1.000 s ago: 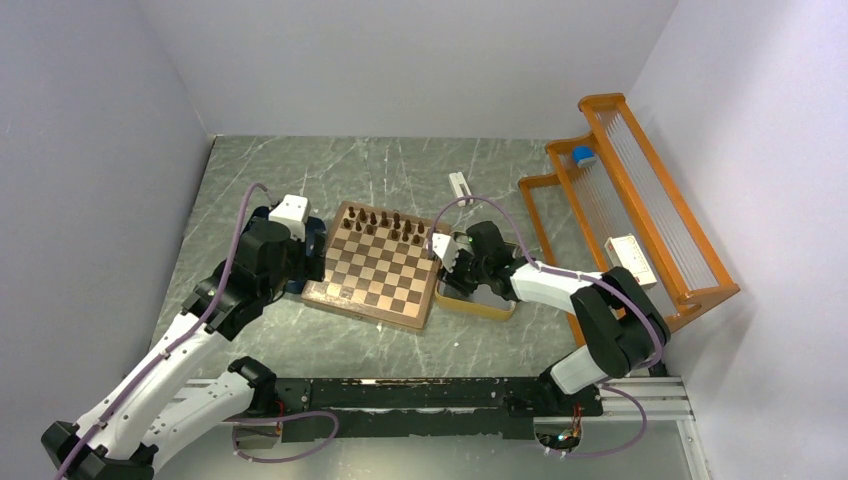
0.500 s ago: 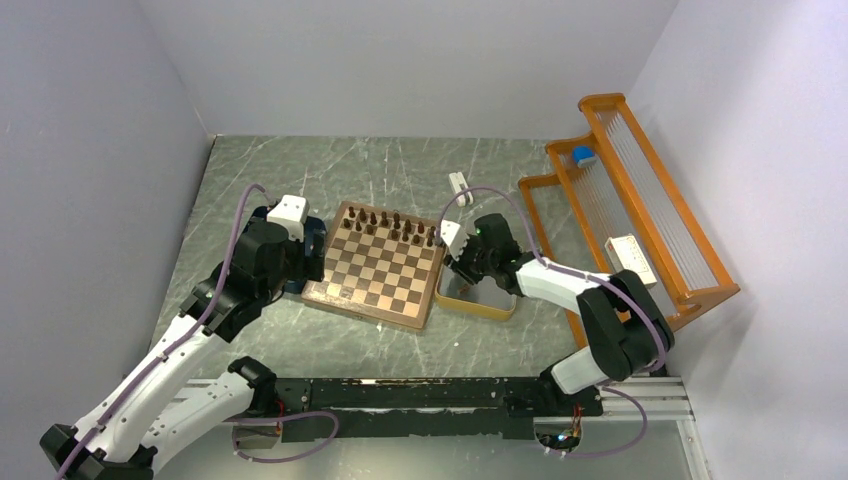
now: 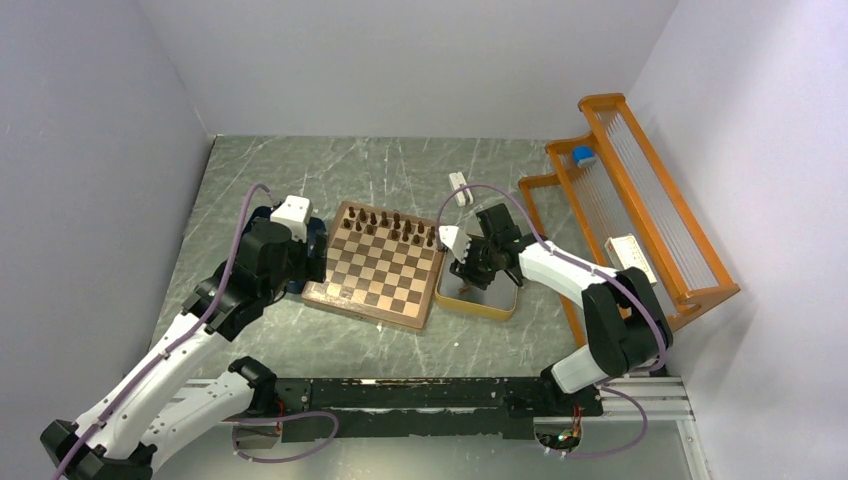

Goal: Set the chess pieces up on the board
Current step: Pick up the chess piece from the storage box.

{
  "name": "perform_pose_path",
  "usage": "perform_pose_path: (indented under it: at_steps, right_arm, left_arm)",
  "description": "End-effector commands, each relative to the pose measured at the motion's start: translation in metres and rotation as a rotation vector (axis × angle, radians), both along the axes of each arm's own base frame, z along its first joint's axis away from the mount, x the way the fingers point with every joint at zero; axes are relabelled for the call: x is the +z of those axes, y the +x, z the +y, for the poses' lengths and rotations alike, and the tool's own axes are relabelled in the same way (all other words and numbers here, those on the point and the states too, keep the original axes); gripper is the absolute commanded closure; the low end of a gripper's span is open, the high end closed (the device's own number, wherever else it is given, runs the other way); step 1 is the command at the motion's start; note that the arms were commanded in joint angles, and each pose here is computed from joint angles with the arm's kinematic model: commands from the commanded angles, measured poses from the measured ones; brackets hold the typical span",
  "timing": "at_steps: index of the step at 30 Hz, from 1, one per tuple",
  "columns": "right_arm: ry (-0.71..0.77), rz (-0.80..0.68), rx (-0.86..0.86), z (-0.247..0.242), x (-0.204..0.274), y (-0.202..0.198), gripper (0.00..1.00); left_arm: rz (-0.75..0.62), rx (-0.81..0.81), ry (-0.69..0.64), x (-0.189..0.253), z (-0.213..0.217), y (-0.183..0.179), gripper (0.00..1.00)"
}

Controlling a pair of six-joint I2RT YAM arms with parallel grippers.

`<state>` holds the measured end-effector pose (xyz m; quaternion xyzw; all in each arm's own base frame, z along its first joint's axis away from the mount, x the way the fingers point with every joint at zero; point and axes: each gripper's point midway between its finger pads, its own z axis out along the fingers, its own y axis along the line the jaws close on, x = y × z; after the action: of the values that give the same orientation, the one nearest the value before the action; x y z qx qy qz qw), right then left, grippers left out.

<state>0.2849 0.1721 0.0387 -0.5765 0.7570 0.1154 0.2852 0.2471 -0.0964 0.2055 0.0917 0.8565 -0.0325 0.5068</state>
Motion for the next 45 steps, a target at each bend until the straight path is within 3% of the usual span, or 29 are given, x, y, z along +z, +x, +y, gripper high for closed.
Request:
perform_pose_path:
  at_steps: [1,16,25,45]
  right_arm:
    - [0.012,0.038,0.126,0.005,0.002,-0.01,0.52]
    - [-0.053,0.046,0.14,-0.002,-0.02,-0.009,0.47]
    - [-0.012,0.027,0.106,0.008,0.016,0.015,0.46]
    - [-0.098,0.184,0.269,-0.011,-0.014,-0.039,0.46]
  left_arm:
    - [-0.028,0.007,-0.012,0.011,0.001,0.0,0.09]
    - [-0.029,0.014,-0.008,0.01,0.002,0.001,0.1]
    - [-0.038,0.011,-0.016,0.012,0.002,0.0,0.1]
    - [-0.059,0.005,-0.03,0.016,0.002,-0.002,0.09]
